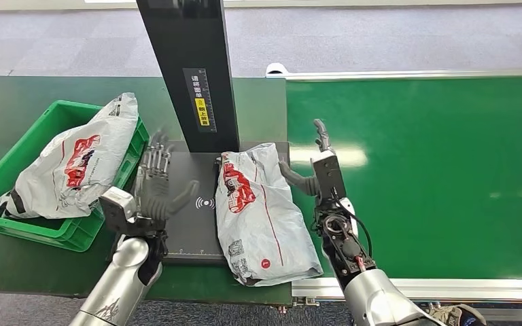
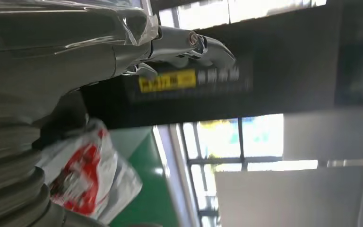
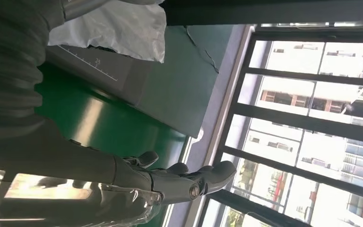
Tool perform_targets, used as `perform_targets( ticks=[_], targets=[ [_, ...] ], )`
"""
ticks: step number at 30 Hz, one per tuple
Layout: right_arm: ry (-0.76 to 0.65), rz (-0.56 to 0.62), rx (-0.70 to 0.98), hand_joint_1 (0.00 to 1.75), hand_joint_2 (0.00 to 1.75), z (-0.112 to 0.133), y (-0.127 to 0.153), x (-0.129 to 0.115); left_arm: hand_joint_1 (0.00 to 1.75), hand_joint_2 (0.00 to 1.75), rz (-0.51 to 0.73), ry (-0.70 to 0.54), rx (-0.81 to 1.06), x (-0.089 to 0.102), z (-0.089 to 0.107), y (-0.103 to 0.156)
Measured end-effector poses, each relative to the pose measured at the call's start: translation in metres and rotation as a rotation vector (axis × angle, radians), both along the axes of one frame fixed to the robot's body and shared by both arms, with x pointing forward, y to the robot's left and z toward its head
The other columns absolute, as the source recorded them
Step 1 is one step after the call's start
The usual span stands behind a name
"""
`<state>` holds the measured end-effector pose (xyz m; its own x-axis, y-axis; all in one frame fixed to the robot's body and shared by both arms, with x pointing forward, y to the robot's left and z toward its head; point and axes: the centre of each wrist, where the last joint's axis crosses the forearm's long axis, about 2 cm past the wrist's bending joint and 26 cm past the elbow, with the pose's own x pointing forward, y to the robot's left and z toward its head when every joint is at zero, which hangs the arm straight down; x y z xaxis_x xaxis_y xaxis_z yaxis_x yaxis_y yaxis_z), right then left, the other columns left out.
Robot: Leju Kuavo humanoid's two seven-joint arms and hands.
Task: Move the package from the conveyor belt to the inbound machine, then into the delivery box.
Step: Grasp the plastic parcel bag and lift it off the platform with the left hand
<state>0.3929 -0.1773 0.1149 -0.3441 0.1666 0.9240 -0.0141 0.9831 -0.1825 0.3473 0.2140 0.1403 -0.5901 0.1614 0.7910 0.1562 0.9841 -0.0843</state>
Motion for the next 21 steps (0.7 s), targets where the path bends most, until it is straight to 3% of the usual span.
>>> perform_targets(
  ticks=[10,16,21],
  targets=[
    [0.015,-0.024,0.07,0.0,1.75,0.005,-0.008,0.005,0.0,1.75,-0.268,0.041,0.432,-0.015,-0.022,-0.032],
    [0.024,-0.017,0.054,0.0,1.75,0.006,-0.004,0.005,0.0,1.75,-0.173,0.17,0.844,-0.013,-0.035,-0.049],
    [0.034,-0.013,0.046,0.0,1.75,0.006,-0.003,0.005,0.0,1.75,-0.149,0.209,0.962,-0.008,-0.043,-0.053]
  ],
)
